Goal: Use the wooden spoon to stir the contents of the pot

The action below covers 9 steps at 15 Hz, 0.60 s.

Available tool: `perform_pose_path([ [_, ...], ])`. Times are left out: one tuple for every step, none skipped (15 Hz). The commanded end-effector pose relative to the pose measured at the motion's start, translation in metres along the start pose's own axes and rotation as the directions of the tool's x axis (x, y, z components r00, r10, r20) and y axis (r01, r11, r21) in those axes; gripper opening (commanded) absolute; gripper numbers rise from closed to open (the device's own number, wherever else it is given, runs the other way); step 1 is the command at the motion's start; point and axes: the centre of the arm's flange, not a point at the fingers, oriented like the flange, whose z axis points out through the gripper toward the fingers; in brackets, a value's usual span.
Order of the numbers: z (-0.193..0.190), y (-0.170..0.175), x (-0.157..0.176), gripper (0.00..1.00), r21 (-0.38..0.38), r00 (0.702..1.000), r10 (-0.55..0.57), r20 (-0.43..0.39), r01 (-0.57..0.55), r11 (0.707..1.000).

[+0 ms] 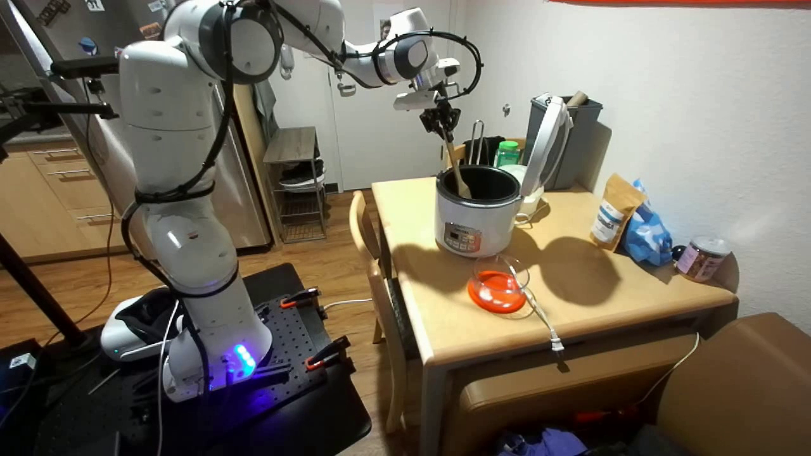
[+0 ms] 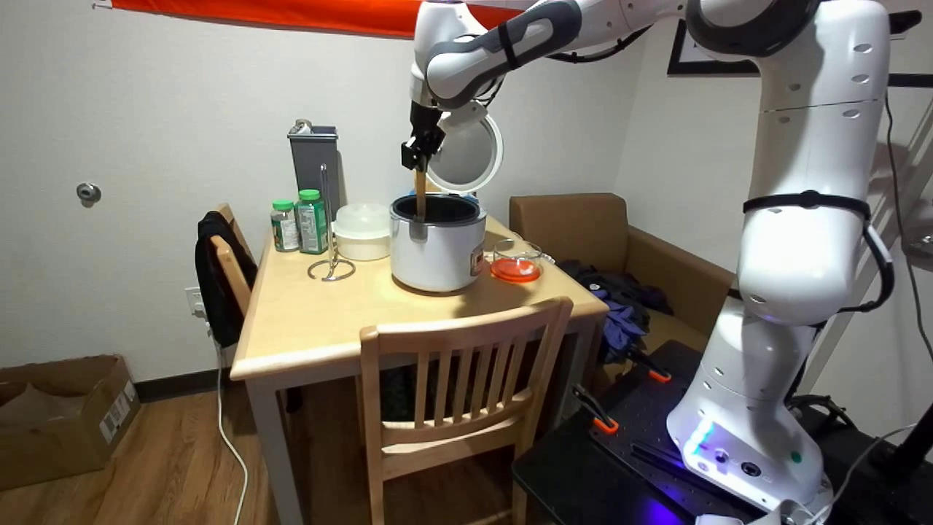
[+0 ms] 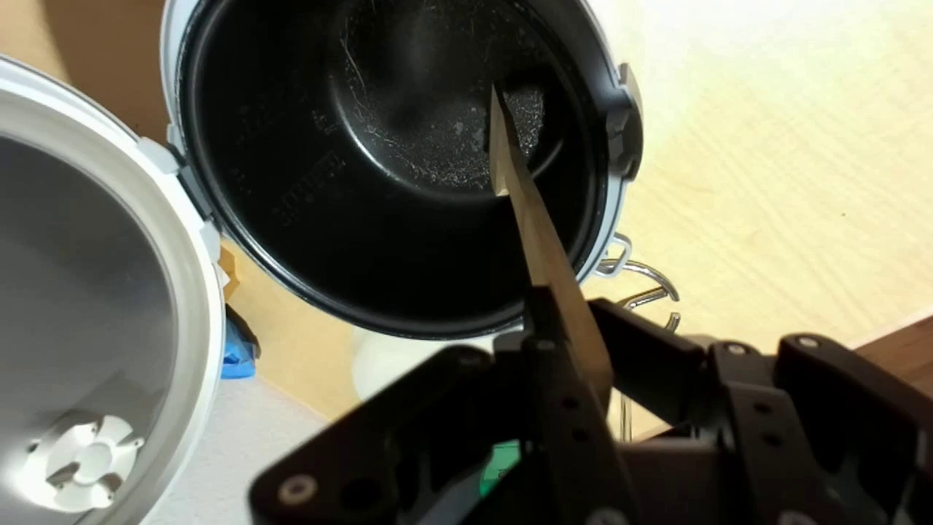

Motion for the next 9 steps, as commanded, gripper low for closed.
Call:
perform_pose_path([
  [0.014, 0.014, 0.017, 0.04, -0.001, 0.999, 0.029, -0.024, -0.029, 1.0],
  [0.017, 0.017, 0.019, 0.04, 0.0, 0.999, 0.035, -0.026, -0.035, 0.999],
  [0.02, 0.022, 0.022, 0.04, -0.002, 0.999, 0.044, -0.028, -0.044, 0.999],
  [0.02, 0.026, 0.024, 0.04, -0.004, 0.998, 0.053, -0.034, -0.053, 0.999],
  [0.021, 0.032, 0.025, 0.04, -0.007, 0.997, 0.063, -0.036, -0.063, 0.998],
  [0.021, 0.037, 0.025, 0.04, -0.009, 0.997, 0.073, -0.04, -0.073, 0.997],
  [0.022, 0.043, 0.024, 0.04, -0.012, 0.996, 0.085, -0.041, -0.086, 0.996],
  [0.022, 0.05, 0.023, 0.04, -0.016, 0.994, 0.098, -0.043, -0.098, 0.995],
  [0.021, 0.057, 0.021, 0.04, -0.021, 0.993, 0.109, -0.045, -0.11, 0.994],
])
